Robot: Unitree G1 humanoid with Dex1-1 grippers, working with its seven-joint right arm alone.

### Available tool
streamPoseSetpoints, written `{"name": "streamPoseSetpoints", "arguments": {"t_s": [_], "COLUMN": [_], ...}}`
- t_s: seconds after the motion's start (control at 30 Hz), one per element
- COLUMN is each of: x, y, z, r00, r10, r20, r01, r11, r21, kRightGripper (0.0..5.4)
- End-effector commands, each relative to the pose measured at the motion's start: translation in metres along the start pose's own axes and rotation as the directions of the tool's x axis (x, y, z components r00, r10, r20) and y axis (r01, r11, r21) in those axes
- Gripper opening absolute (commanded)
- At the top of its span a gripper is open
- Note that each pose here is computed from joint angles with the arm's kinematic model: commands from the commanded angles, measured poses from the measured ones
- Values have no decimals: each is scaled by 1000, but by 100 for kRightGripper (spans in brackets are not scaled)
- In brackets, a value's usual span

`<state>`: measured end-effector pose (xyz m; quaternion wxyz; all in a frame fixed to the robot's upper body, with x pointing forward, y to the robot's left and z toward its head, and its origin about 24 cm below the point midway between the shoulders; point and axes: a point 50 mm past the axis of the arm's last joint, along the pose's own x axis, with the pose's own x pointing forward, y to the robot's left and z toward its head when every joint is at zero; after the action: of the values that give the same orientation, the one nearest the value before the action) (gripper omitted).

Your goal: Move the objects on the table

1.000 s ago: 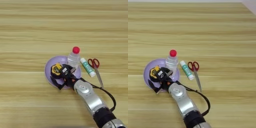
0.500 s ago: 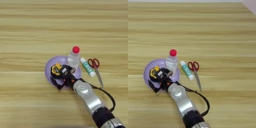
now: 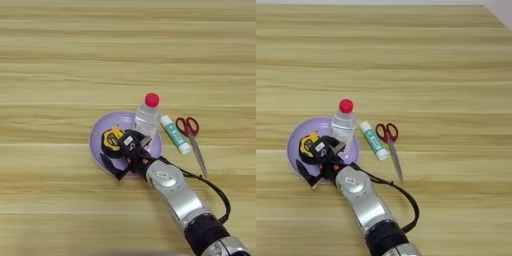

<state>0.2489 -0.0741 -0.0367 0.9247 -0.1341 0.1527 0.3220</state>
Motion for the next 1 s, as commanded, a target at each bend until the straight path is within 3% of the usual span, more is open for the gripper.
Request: {"name": "streamPoseSetpoints", "arguments": {"t_s": [0.03,0.63,1.0], "x": [9,10,11], "y": [-13,-13,-13], "z": [29,26,23], "r00": [995,997,997], "r10": [-35,-31,-32], "r20": [96,77,64], "r01": [39,34,35], "r11": [998,999,998], "r21": [-41,-42,-44], "kRightGripper": [538,538,419]}}
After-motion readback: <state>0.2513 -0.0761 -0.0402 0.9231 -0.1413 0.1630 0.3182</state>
